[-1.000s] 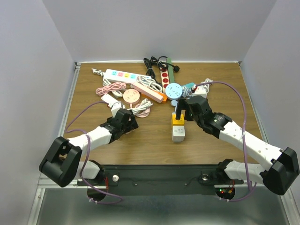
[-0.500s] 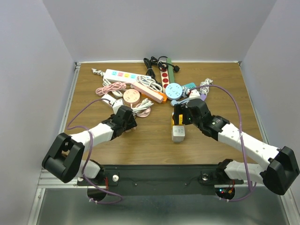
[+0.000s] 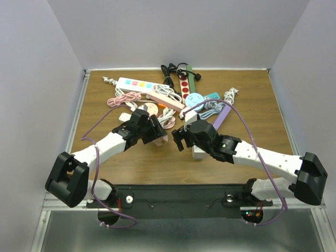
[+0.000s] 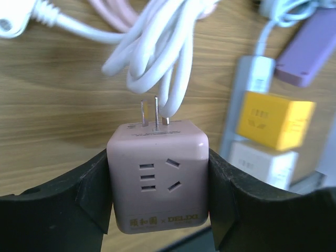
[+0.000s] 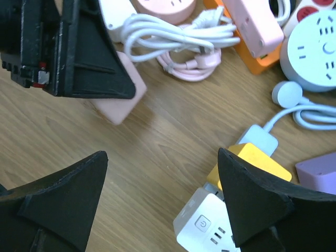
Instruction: Insert the plug
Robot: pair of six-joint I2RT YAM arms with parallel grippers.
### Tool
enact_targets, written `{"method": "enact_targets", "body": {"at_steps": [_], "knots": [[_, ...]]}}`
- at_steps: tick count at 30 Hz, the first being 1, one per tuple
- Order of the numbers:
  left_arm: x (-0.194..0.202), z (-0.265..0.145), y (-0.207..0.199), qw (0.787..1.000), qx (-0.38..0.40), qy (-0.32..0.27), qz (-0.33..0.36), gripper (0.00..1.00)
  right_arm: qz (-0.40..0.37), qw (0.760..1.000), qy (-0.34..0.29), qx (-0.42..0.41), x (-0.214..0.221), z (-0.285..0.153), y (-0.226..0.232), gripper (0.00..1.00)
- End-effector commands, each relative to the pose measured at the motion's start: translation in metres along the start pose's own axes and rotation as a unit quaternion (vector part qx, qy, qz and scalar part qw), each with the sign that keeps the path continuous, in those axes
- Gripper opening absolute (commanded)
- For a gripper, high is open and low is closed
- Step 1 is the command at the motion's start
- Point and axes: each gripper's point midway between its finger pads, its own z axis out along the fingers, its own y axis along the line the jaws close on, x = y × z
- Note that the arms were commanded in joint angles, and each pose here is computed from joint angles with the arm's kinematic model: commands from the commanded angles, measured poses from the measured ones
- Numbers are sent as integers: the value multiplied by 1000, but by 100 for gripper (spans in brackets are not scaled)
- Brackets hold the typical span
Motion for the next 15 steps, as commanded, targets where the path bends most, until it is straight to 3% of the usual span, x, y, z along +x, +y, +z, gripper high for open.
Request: {"method": "enact_targets", "body": {"at_steps": [1, 15], "knots": [[-20, -31, -75, 993, 114, 11, -32, 0, -18, 997, -81, 0, -57, -5, 8, 90], [-19, -46, -124, 980, 162, 94, -63, 0, -75, 994, -83, 12, -63, 2, 31, 90]]}}
